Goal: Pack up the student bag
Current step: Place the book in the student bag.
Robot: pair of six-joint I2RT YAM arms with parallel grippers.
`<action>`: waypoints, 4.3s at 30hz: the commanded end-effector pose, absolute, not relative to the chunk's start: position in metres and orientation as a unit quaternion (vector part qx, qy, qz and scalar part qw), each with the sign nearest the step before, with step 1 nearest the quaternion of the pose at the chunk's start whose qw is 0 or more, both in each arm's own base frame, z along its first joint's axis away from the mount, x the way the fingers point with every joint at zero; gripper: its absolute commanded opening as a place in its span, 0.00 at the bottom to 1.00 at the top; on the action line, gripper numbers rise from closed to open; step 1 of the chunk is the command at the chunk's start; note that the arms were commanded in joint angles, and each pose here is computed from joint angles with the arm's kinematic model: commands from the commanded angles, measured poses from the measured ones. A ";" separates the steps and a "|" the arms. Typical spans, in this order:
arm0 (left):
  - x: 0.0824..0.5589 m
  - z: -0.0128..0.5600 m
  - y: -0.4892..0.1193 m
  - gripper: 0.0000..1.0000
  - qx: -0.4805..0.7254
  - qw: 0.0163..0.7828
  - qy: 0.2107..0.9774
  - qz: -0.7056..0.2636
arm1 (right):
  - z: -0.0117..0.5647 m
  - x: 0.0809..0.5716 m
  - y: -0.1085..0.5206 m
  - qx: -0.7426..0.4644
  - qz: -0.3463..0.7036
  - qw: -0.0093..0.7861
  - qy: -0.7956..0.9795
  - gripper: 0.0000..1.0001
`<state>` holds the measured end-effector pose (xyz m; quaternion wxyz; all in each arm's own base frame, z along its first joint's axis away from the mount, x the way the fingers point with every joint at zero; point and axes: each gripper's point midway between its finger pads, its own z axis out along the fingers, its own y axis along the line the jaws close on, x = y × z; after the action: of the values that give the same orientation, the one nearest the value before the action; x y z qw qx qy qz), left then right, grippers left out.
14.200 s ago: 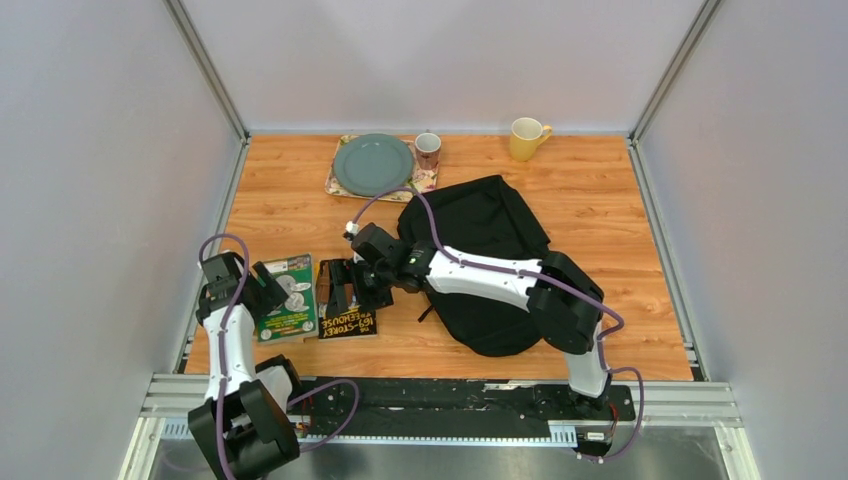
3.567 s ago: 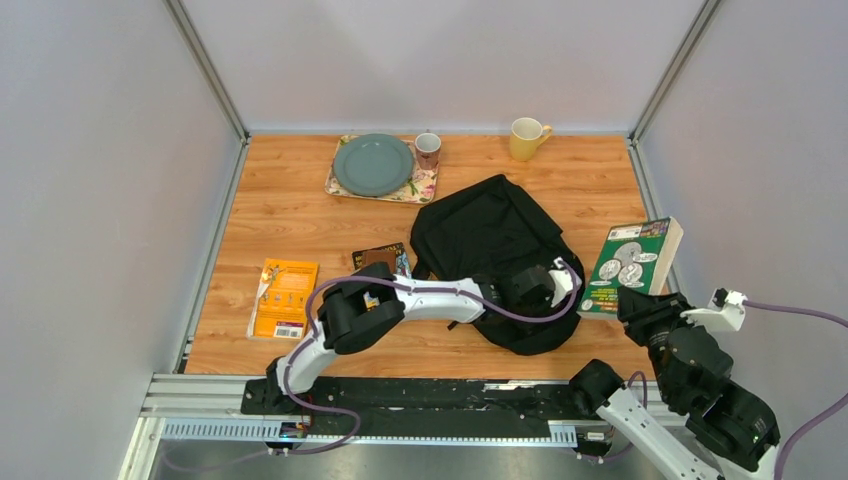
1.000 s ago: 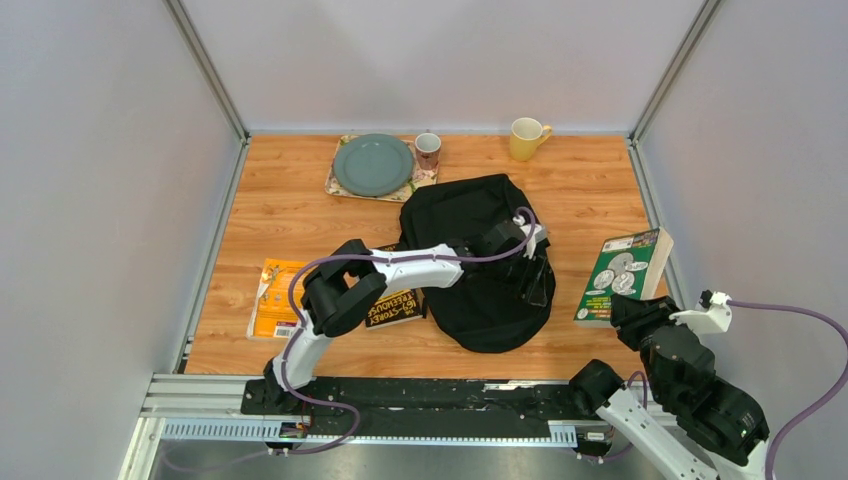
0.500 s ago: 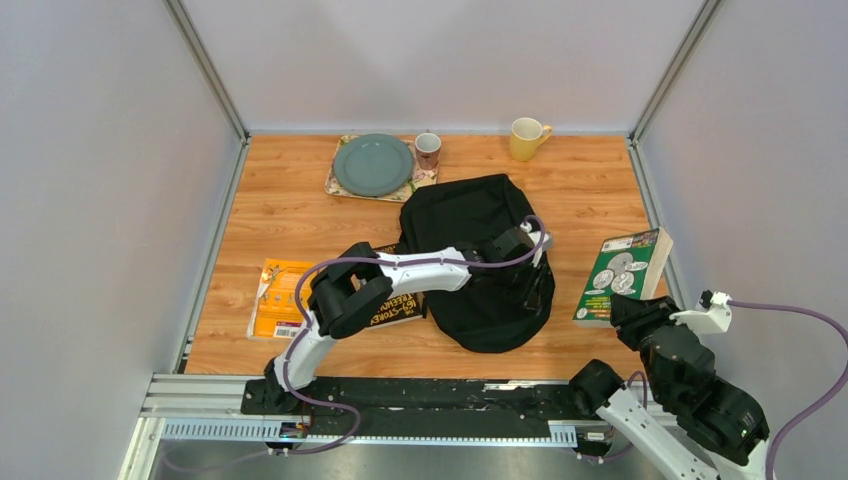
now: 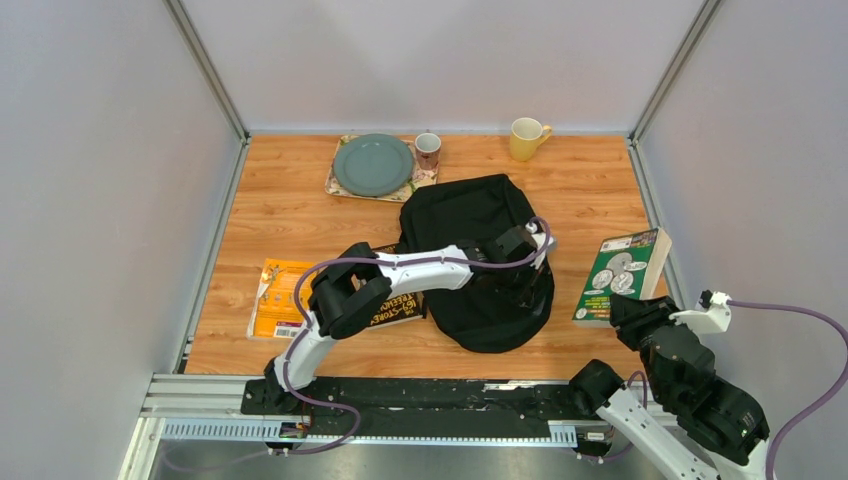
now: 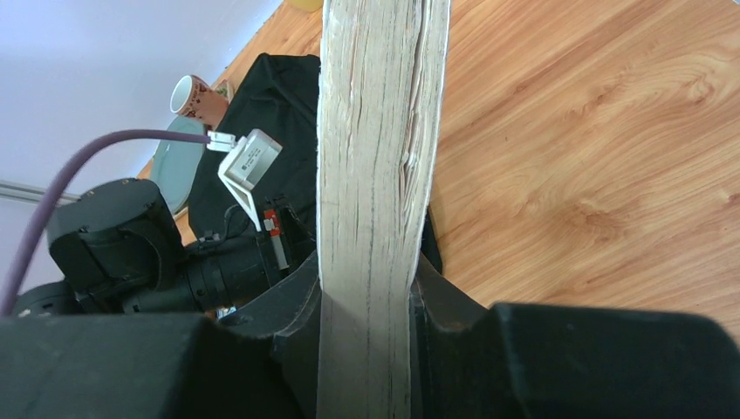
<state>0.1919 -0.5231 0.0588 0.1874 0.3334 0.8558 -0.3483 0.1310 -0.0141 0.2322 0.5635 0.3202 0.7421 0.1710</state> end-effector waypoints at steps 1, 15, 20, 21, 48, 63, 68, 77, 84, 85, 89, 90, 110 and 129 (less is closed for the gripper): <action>0.219 0.106 -0.517 0.00 0.374 0.230 0.836 -0.329 | 0.258 0.135 -0.011 0.331 0.211 0.582 0.712 0.00; 0.268 0.233 -0.477 0.00 0.353 0.274 0.794 -0.413 | 0.244 0.135 0.082 0.243 0.379 0.486 0.750 0.00; 0.267 0.252 -0.478 0.00 0.349 0.290 0.782 -0.428 | 0.243 0.138 0.119 0.219 0.446 0.445 0.745 0.00; 0.270 0.253 -0.477 0.00 0.347 0.296 0.783 -0.422 | 0.244 0.135 0.126 0.207 0.458 0.438 0.745 0.00; 0.218 0.221 -0.434 0.55 0.352 0.278 0.783 -0.431 | 0.167 0.166 0.159 0.239 0.423 0.372 0.791 0.00; 0.183 0.185 -0.438 0.61 0.451 0.346 0.752 -0.333 | 0.163 0.166 0.157 0.238 0.427 0.379 0.786 0.00; 0.193 0.171 -0.440 0.61 0.440 0.362 0.761 -0.309 | 0.167 0.165 0.156 0.234 0.426 0.382 0.786 0.00; 0.201 0.142 -0.439 0.60 0.438 0.361 0.776 -0.274 | 0.177 0.163 0.156 0.226 0.433 0.387 0.782 0.00; 0.197 0.127 -0.442 0.56 0.444 0.345 0.781 -0.273 | 0.178 0.162 0.156 0.224 0.435 0.388 0.781 0.00; 0.197 0.127 -0.443 0.53 0.444 0.345 0.780 -0.274 | 0.178 0.162 0.156 0.224 0.434 0.387 0.782 0.00; 0.198 0.130 -0.444 0.33 0.440 0.350 0.782 -0.269 | 0.175 0.162 0.155 0.225 0.430 0.386 0.784 0.00; 0.199 0.130 -0.444 0.28 0.439 0.350 0.783 -0.269 | 0.175 0.162 0.155 0.226 0.429 0.387 0.784 0.00; 0.230 0.256 -0.443 0.00 0.463 0.428 0.747 -0.210 | 0.188 0.134 0.180 0.217 0.539 0.309 0.753 0.00; 0.223 0.326 -0.429 0.00 0.471 0.559 0.662 -0.164 | 0.203 0.177 0.187 0.325 0.623 0.310 0.640 0.00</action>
<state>0.2196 -0.4332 0.2528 0.4658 0.5098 0.7098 -0.1391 0.1552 0.1918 0.1364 0.2493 0.3189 0.7297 0.5511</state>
